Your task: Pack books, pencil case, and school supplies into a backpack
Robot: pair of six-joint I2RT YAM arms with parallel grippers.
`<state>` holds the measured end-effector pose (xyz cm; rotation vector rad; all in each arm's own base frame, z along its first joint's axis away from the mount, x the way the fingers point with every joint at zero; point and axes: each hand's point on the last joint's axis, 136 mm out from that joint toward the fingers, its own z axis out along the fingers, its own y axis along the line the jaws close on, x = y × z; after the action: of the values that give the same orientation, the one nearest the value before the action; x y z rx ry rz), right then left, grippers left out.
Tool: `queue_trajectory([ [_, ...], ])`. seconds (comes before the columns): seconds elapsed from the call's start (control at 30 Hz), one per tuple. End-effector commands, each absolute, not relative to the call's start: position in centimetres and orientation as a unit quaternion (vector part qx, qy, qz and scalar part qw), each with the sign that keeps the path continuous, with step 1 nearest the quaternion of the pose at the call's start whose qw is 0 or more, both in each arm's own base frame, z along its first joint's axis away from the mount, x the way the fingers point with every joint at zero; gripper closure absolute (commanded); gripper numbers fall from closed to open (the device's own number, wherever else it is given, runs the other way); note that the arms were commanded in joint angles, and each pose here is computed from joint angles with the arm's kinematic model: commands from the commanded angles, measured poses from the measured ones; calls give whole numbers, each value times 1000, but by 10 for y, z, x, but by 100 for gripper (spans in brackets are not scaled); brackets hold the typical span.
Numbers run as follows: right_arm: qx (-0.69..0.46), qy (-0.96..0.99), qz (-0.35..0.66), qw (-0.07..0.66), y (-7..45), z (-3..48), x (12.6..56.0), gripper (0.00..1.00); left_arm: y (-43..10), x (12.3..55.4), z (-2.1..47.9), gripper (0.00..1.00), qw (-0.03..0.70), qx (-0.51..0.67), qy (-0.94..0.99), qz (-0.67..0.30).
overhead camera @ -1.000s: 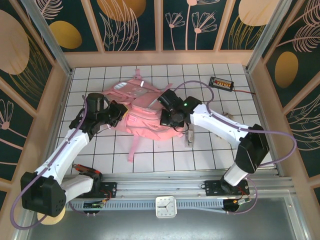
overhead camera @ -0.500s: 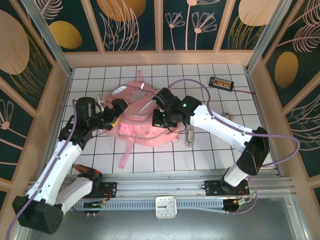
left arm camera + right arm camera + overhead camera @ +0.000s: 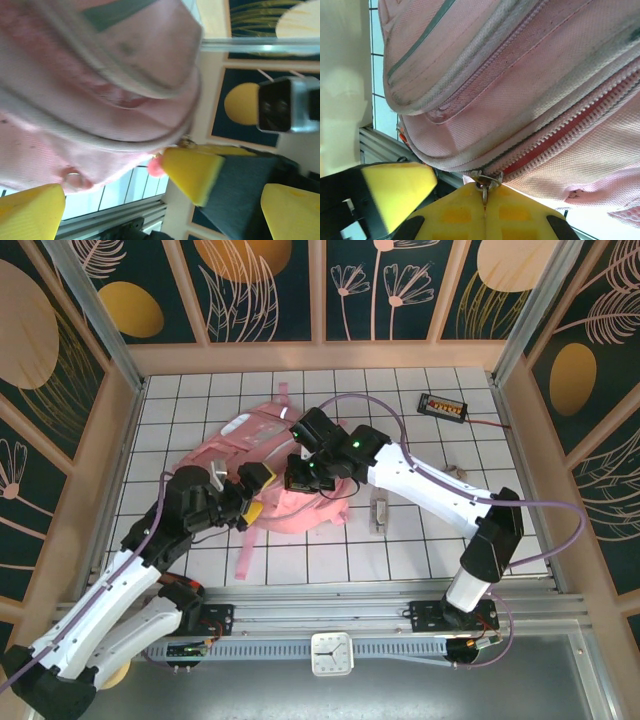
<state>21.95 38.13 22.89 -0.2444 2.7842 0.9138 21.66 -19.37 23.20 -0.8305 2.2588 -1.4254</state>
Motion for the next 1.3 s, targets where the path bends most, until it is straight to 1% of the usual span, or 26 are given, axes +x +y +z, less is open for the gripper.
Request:
queue_trajectory([
  [0.0,-117,906,384,133,405,275,219,100,-187,225,228,1,163,-372,756,-513],
  [0.1,-121,902,393,131,407,279,214,100,-189,234,215,1,142,-417,729,-524],
  [0.3,-135,896,406,121,423,280,199,100,-198,254,207,1,150,-422,731,-515],
  [0.33,-138,896,406,118,426,278,196,100,-199,256,208,6,153,-420,731,-516],
  [0.37,-141,895,407,116,428,278,194,100,-199,256,208,13,154,-419,732,-516],
  [0.4,-144,895,406,115,431,277,192,100,-199,255,206,30,154,-416,732,-517],
  [0.43,-145,897,403,114,432,275,192,100,-199,254,204,57,153,-414,732,-518],
  [0.5,-144,901,392,113,431,270,193,100,-196,249,197,82,151,-416,733,-516],
  [0.53,-145,905,384,115,428,267,194,100,-193,246,194,100,153,-414,737,-513],
  [0.67,-152,921,342,107,413,247,199,100,-176,237,190,100,182,-393,767,-474],
  [0.77,-158,938,293,95,388,225,207,100,-157,235,197,100,209,-374,786,-445],
  [0.87,-158,950,250,103,361,217,219,100,-132,237,208,100,238,-359,804,-409],
  [1.0,-158,952,242,102,338,210,230,100,-121,246,225,100,256,-318,829,-381],
  [1.1,-166,953,231,103,325,194,240,100,-120,253,235,100,259,-271,860,-347],
  [1.2,-161,955,224,111,315,178,254,100,-103,257,248,100,282,-249,876,-301],
  [1.27,-156,955,219,127,309,172,269,100,-92,259,249,100,284,-247,881,-287],
])
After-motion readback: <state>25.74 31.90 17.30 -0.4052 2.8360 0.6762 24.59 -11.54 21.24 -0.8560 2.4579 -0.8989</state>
